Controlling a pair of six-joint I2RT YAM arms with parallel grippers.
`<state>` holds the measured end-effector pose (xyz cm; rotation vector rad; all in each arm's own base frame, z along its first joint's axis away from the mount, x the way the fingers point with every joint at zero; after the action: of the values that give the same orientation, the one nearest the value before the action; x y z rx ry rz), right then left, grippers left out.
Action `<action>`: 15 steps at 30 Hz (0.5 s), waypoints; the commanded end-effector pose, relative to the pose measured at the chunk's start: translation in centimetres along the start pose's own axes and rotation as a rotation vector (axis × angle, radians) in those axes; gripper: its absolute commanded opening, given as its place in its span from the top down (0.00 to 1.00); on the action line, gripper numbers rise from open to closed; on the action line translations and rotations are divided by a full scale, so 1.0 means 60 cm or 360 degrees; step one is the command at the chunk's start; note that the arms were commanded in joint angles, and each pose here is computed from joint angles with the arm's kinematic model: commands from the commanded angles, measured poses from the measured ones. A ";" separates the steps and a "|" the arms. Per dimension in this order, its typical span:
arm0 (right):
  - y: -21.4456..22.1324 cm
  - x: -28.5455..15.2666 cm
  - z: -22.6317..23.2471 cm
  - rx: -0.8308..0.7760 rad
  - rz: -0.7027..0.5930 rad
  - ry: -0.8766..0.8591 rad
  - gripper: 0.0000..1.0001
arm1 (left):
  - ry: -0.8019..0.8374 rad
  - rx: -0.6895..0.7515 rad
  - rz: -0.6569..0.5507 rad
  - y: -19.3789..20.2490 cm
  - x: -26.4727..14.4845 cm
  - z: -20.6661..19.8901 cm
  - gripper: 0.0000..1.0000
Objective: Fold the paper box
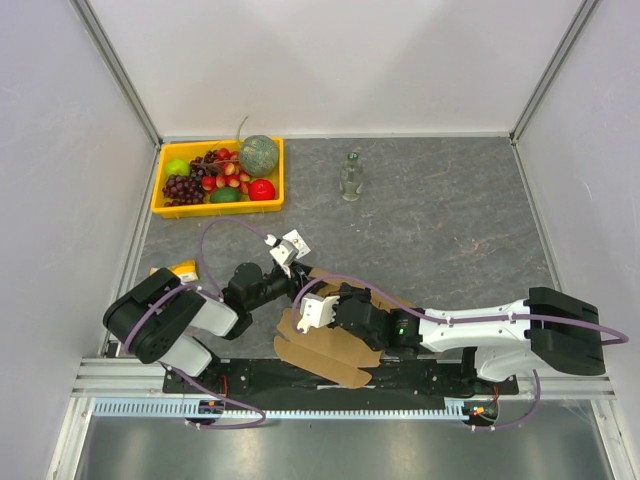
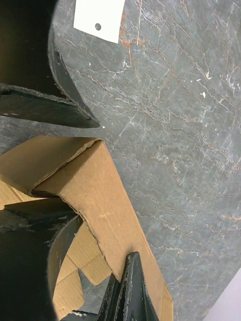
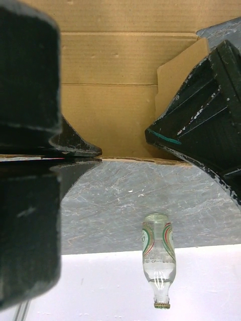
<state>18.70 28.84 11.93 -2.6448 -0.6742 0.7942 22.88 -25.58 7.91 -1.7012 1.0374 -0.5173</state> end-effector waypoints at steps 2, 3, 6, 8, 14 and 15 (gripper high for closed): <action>-0.037 -0.006 -0.018 0.0115 -0.0123 0.0025 0.97 | -0.0044 0.0118 -0.0056 -0.011 0.002 0.010 0.41; -0.037 -0.006 -0.018 0.0122 -0.0124 0.0023 0.97 | -0.0046 0.0120 -0.0057 -0.010 0.002 0.010 0.41; -0.038 -0.007 -0.016 0.0130 -0.0129 0.0014 0.97 | -0.0061 0.0126 -0.0044 -0.005 0.000 0.012 0.43; -0.037 -0.006 -0.015 0.0125 -0.0125 0.0013 0.97 | -0.0062 0.0125 -0.0032 -0.001 -0.002 0.012 0.45; -0.038 -0.004 -0.014 0.0118 -0.0122 0.0008 0.97 | -0.0051 0.0122 -0.0010 0.008 -0.005 0.007 0.52; -0.039 -0.004 -0.015 0.0121 -0.0125 0.0010 0.97 | -0.0050 0.0122 -0.0007 0.008 -0.005 0.006 0.54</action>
<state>18.54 29.07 11.89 -2.6204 -0.6816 0.8042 22.60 -25.32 7.14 -1.6787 1.0253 -0.4950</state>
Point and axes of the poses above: each gripper's point midway between its finger pads, its own x axis out along the fingers, its own z axis along the line the jaws close on, y = z × x, the point moved 1 cm from there along -x, back along the fingers, and after that the axes turned 6 degrees about -x, right-handed, at the moved point
